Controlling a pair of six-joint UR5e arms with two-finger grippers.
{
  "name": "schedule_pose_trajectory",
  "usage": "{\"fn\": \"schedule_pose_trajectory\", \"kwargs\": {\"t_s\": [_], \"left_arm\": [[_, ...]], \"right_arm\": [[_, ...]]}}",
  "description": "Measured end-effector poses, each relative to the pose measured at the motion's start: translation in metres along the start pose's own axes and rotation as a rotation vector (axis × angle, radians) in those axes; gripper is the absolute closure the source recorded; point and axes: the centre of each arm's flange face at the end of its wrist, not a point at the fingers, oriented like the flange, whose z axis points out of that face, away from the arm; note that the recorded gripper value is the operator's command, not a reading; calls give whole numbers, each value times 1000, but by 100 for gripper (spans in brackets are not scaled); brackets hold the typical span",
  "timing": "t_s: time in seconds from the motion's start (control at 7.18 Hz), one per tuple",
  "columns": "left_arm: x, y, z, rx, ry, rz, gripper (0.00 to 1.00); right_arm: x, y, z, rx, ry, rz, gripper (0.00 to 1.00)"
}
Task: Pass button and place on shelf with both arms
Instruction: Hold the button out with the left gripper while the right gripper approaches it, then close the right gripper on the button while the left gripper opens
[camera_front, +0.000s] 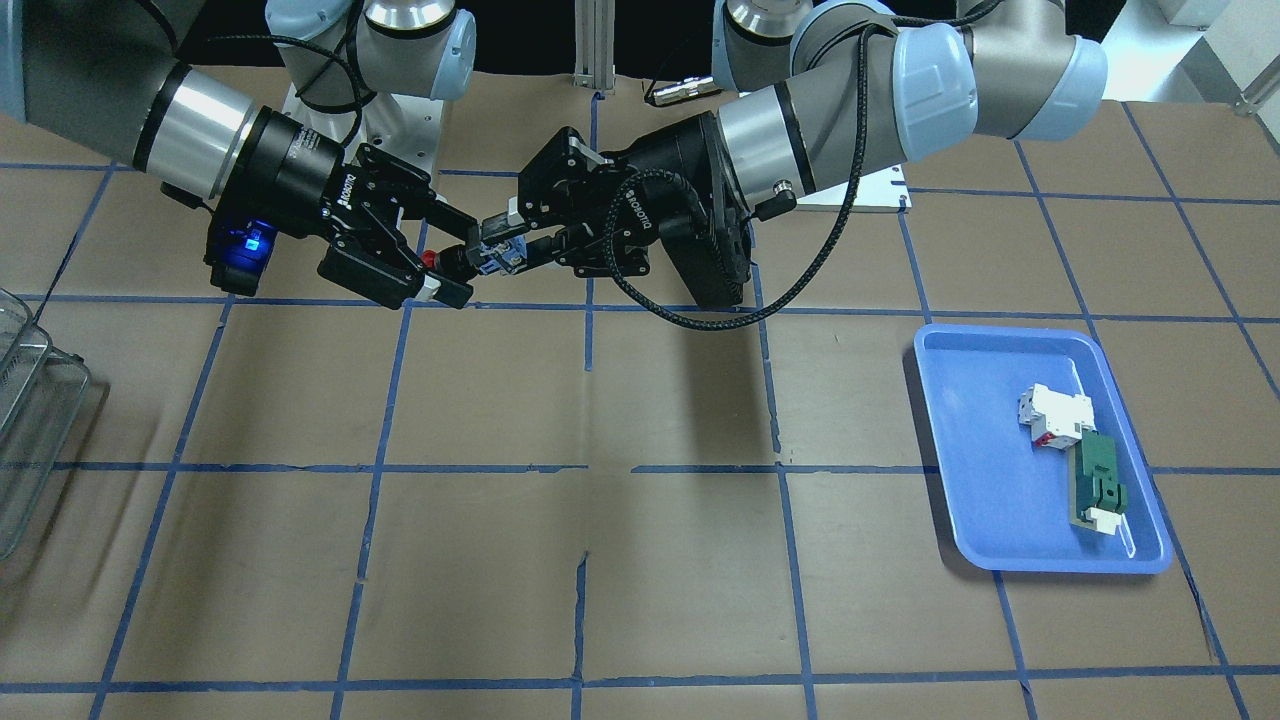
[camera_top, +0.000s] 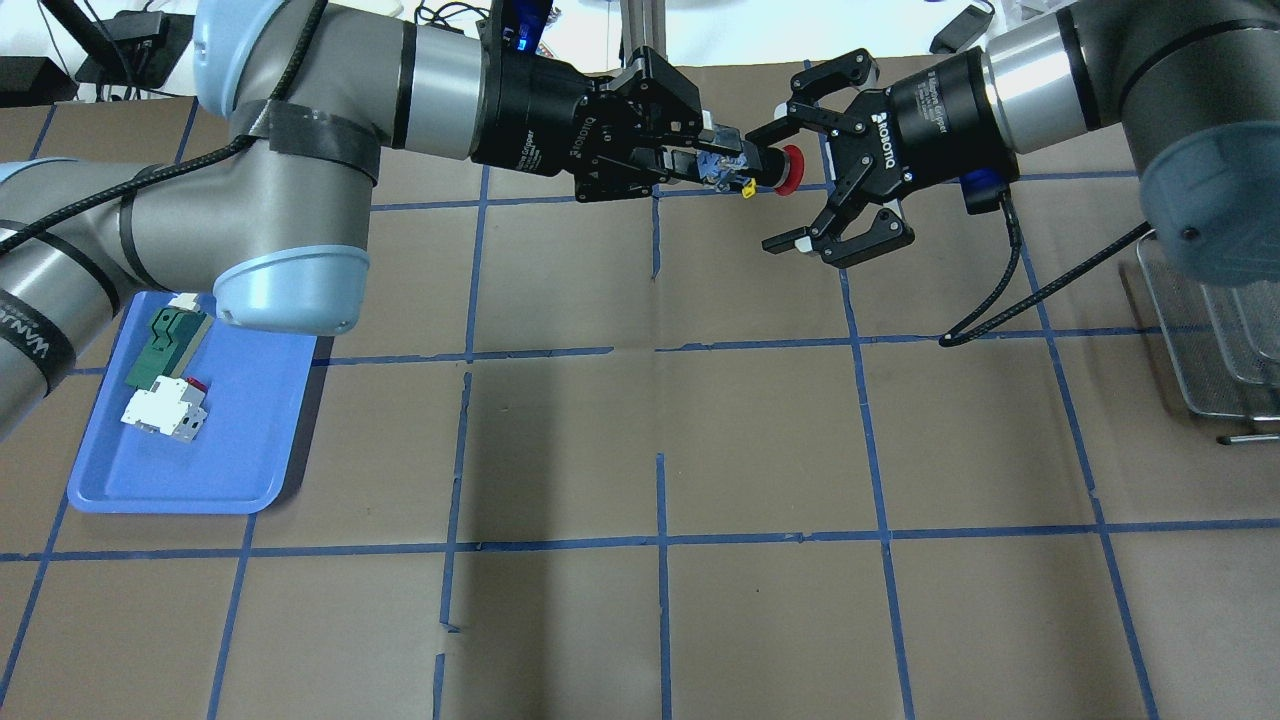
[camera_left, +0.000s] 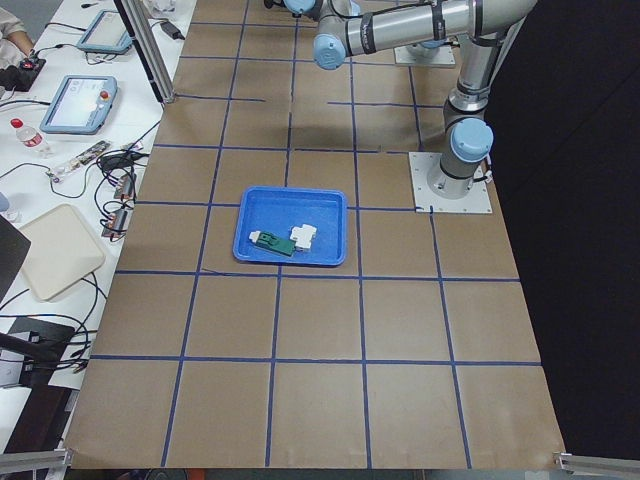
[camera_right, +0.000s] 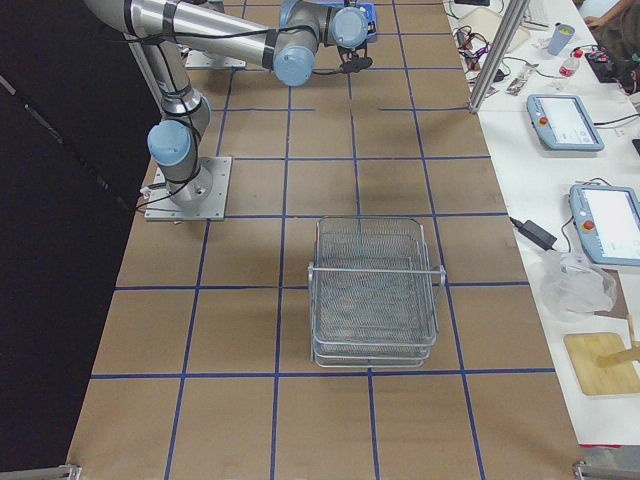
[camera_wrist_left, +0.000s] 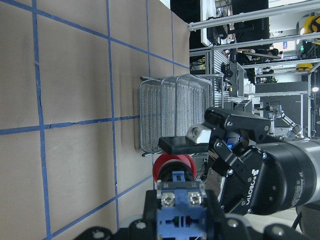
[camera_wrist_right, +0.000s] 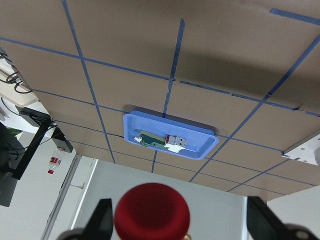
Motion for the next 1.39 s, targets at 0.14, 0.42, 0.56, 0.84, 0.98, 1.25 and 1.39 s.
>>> {"fn": "schedule_pose_trajectory", "kwargs": {"t_s": [0.14,0.42,0.56,0.84,0.98,1.25,1.39], "left_arm": [[0,1,0,1,-2,-5,100],[0,1,0,1,-3,-11,100],[0,1,0,1,-3,-12,67],[-1,1,0,0,-2,-21,2],[-1,0,0,0,-1,-33,0],[-1,0,0,0,-1,-45,0],[-1,0,0,0,-2,-45,0]], "right_arm": [[0,0,0,-1,-1,-1,34],[0,1,-1,-10,-7,-3,76],[-1,2,-2,-25,-14,-3,87],[-2,4,-2,-37,-21,-4,90],[-2,5,-3,-38,-22,-5,95],[-2,3,-3,-38,-23,-3,97],[-3,1,-6,-32,-27,-3,98]]}}
